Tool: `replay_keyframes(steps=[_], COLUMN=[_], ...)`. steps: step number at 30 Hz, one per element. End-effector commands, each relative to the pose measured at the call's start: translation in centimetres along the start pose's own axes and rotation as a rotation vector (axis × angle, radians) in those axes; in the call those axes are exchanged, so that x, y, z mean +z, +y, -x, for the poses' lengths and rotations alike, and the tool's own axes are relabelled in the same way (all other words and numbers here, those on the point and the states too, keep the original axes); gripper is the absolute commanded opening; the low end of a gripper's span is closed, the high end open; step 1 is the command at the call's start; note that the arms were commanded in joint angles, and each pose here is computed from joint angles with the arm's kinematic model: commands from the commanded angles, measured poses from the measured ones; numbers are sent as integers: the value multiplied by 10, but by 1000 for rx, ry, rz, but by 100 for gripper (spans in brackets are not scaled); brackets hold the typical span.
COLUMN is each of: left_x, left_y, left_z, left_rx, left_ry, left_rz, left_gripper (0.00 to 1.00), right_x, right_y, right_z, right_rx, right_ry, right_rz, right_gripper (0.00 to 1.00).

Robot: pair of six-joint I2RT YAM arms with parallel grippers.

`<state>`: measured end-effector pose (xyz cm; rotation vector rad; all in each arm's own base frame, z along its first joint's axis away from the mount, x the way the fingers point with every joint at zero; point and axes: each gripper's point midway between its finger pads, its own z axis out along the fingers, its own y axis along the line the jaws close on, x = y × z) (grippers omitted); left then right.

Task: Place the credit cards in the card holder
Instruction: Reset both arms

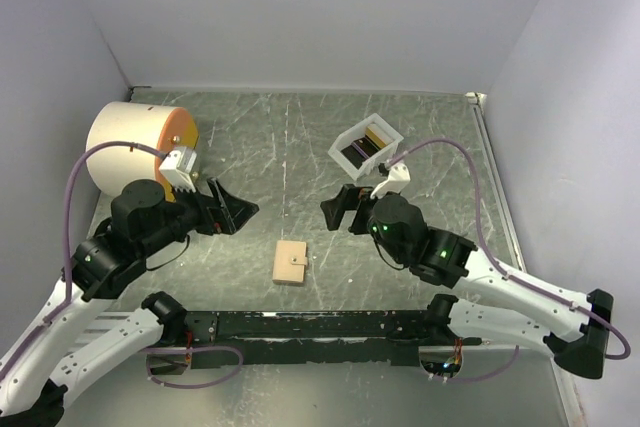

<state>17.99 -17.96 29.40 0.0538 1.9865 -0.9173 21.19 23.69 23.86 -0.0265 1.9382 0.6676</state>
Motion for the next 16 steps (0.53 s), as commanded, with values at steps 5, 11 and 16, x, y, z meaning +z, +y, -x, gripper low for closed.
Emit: replay_keyframes(steps=[5, 11, 16], left_x=[0, 1, -1], left_y=[16, 23, 24], left_z=[-19, -27, -26], left_rx=[-12, -21, -21], left_ry=[20, 35, 27], left_rz=[33, 52, 54], left_gripper=[100, 100, 100], right_x=[-3, -4, -5], right_y=[-20, -24, -25], right_z=[-2, -5, -2], right_rx=[74, 101, 109], right_ry=[-32, -31, -42], right_rz=[-84, -96, -97], right_gripper=[100, 100, 100])
